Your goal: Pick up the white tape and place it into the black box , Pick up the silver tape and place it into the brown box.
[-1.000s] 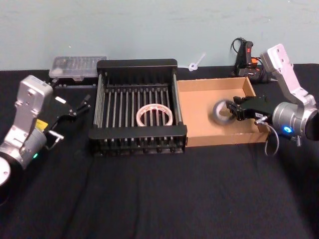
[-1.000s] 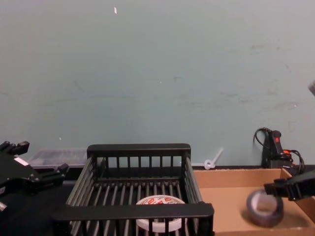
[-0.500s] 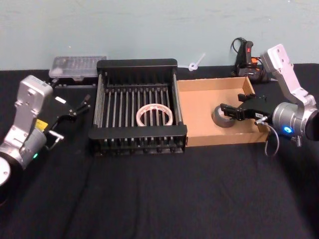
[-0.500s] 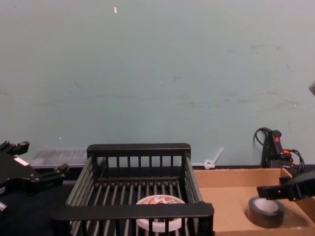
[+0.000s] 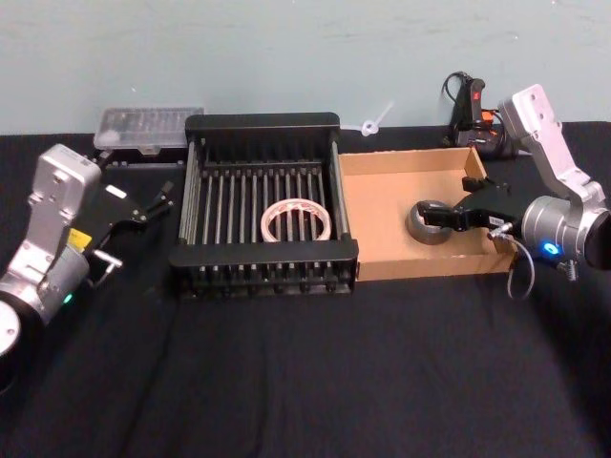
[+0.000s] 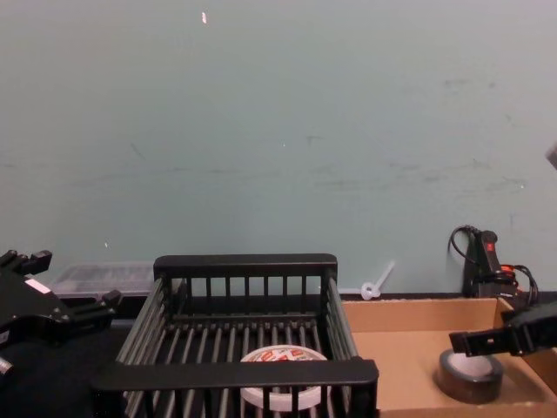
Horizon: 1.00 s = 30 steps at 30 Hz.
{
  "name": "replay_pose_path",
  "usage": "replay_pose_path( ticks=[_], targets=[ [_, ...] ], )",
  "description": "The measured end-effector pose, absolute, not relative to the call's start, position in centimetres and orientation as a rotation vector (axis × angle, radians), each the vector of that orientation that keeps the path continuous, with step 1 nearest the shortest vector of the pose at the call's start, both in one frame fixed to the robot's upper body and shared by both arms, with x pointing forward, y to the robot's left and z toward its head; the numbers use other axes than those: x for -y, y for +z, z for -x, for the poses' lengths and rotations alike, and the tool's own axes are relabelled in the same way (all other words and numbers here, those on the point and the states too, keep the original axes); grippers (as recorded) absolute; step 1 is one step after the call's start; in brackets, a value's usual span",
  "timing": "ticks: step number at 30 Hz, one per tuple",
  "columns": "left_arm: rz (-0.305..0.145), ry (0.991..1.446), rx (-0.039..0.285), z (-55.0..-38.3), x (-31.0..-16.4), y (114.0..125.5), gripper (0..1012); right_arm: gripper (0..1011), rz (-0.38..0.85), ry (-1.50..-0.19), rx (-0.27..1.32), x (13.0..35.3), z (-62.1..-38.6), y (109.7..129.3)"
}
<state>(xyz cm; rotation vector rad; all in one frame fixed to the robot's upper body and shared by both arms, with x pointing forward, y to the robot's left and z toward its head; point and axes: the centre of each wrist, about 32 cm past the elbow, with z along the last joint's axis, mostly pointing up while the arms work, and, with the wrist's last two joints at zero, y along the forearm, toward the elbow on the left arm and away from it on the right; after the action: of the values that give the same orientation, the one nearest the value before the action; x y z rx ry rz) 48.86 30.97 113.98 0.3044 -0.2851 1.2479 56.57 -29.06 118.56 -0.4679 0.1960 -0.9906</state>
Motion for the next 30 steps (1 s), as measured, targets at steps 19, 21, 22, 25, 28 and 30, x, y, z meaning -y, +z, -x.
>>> replay_pose_path(
  ticks=[19, 21, 22, 25, 28, 30],
  targets=[
    [-0.304, 1.248, 0.285, -48.9, -31.0, 114.0, 1002, 1002, 0.311, -1.230, 0.065, 27.6, -52.4, 116.3],
    [-0.304, 1.248, 0.285, -48.9, -31.0, 114.0, 1002, 1002, 0.278, -1.260, 0.075, 27.6, -51.7, 115.6],
    [-0.304, 1.248, 0.285, -48.9, -31.0, 114.0, 1001, 1003, 0.256, -1.276, 0.077, 27.6, -51.3, 115.2],
    [-0.304, 1.248, 0.285, -48.9, -31.0, 114.0, 1001, 1002, 0.229, -1.295, 0.074, 27.7, -50.8, 114.6],
    [-0.304, 1.248, 0.285, -48.9, -31.0, 114.0, 1002, 1002, 0.203, -1.313, 0.062, 27.8, -50.2, 114.0],
    [-0.304, 1.248, 0.285, -48.9, -31.0, 114.0, 1001, 1002, 0.195, -1.319, 0.055, 27.8, -49.9, 113.7]
  ],
)
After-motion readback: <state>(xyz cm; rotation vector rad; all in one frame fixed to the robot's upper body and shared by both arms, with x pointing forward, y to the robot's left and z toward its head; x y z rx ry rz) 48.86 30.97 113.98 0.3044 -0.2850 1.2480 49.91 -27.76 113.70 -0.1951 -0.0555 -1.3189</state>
